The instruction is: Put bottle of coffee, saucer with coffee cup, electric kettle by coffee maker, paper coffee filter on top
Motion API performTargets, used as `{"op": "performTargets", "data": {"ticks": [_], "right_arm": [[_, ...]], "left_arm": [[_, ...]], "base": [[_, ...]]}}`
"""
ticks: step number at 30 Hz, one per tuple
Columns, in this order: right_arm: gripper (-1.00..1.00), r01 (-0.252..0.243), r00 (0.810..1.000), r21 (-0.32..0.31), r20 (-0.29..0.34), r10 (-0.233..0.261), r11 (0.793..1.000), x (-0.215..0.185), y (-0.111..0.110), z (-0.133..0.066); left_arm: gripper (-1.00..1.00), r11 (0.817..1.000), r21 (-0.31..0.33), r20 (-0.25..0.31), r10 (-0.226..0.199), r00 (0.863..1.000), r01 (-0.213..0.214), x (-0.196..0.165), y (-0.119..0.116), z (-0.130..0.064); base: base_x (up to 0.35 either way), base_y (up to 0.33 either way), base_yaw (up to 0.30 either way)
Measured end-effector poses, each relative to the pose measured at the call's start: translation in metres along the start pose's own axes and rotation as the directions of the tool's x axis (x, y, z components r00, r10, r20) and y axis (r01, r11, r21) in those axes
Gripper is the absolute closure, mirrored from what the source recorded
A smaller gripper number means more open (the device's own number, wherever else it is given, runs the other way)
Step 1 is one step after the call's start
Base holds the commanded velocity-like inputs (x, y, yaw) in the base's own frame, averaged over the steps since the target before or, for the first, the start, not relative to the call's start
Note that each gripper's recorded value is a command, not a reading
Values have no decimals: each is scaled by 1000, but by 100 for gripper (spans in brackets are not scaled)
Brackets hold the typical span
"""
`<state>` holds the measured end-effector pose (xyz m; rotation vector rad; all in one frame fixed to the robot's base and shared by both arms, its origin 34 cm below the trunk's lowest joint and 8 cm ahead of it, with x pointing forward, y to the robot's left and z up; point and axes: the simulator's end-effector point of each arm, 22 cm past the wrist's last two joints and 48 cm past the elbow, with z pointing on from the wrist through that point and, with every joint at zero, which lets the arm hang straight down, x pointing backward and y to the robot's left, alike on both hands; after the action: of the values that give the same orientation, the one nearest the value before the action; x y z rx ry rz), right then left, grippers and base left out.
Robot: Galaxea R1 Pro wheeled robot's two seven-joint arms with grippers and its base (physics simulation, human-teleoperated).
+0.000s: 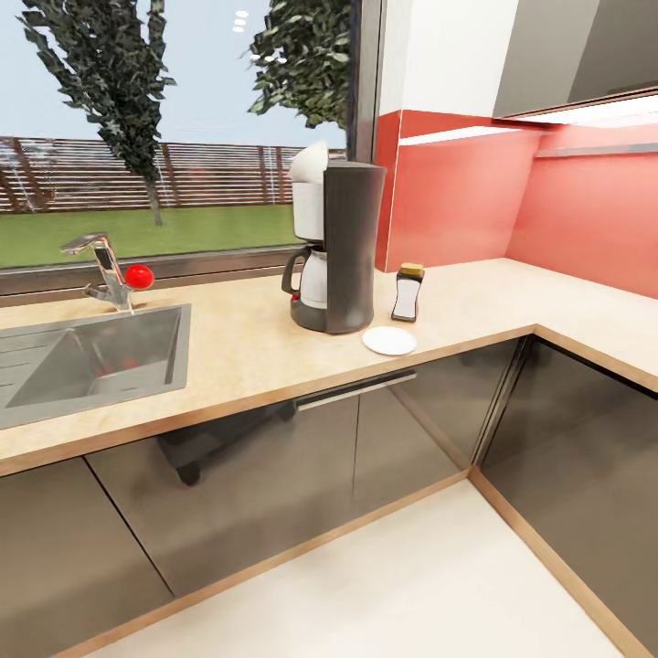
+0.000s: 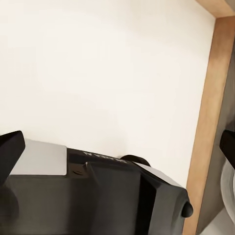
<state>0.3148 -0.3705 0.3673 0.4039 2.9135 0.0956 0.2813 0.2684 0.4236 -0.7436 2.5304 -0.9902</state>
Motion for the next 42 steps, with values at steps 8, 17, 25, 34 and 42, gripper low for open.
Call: {"op": "performTargets", "data": {"ticks": [8,17,25,34,42], "right_arm": [[-100,-6,1000,-8,-4,6,1000,3,6,1],[-100,3,1000,-5,-3,-3,1000,2,3,0],[-100,5,1000,-5,-3,-5,1000,1,2,0],[-100,8,1000,-3,-1,-8,1000,0,1,0],[-100,8,1000,-3,-1,-8,1000,0,1,0]], "left_arm": [[-100,1000,-3,0,-4,1000,4,2,-1,3],[-100,1000,-5,1,-6,1000,6,2,-1,3],[-100,1000,-5,1,-6,1000,6,3,-1,3],[-100,1000,-6,2,-6,1000,6,3,-1,3],[-100,1000,-5,2,-6,1000,6,2,-1,3]], "base": [[0,0,0],[0,0,0],[0,0,0],[0,0,213],[0,0,271]]}}
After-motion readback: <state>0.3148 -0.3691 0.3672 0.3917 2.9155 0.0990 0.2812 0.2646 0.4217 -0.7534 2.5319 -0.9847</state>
